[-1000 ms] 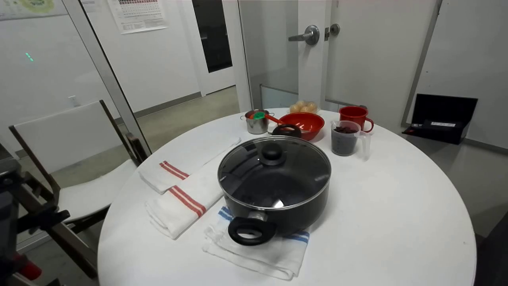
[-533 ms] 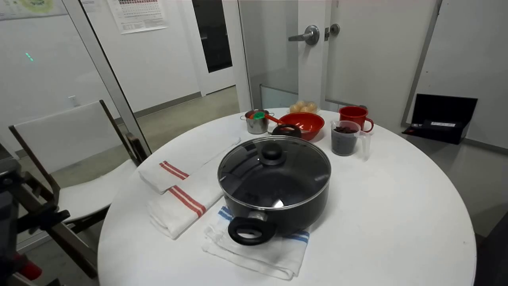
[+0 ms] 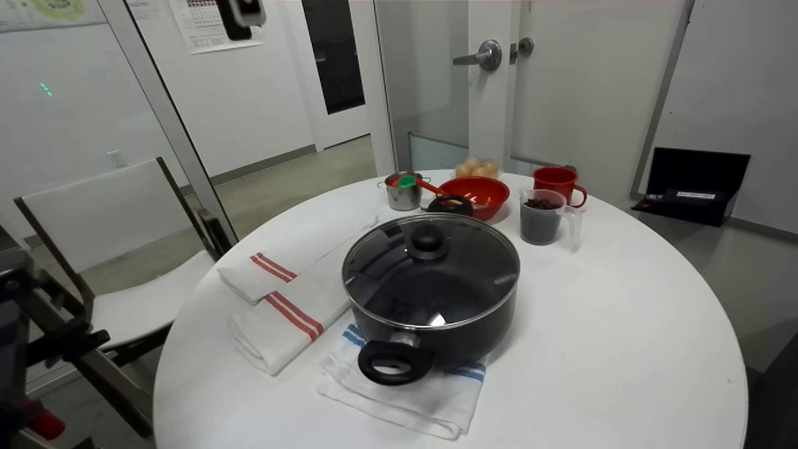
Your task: Remove the lid from the pot
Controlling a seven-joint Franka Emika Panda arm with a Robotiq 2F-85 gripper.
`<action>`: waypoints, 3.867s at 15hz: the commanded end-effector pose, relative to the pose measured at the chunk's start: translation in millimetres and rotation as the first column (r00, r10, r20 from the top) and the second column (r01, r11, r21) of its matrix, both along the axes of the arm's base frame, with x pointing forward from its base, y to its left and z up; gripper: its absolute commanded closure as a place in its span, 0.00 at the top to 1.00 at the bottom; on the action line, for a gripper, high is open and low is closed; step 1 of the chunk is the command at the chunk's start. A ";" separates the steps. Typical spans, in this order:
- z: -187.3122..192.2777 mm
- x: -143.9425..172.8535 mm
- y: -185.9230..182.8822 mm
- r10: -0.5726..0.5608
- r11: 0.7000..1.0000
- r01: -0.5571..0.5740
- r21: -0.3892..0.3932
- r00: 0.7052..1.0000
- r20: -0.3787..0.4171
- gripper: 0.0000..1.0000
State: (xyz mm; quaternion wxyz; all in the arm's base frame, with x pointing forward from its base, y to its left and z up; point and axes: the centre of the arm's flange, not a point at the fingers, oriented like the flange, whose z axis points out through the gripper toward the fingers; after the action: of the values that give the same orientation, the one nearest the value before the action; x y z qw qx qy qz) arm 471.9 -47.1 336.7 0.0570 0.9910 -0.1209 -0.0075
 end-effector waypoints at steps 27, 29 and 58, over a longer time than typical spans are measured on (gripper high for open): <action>-223.2 142.9 -82.0 -0.017 0.995 0.033 0.098 0.986 -0.163 1.00; -227.9 145.5 -82.2 -0.017 0.995 0.034 0.098 0.986 -0.168 1.00; -245.4 151.1 -84.7 -0.019 0.989 0.045 0.140 0.984 -0.179 0.24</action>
State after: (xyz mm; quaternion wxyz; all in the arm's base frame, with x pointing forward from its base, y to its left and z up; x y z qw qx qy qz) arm 618.3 -129.4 89.4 0.0137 0.9849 -0.1352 -0.1068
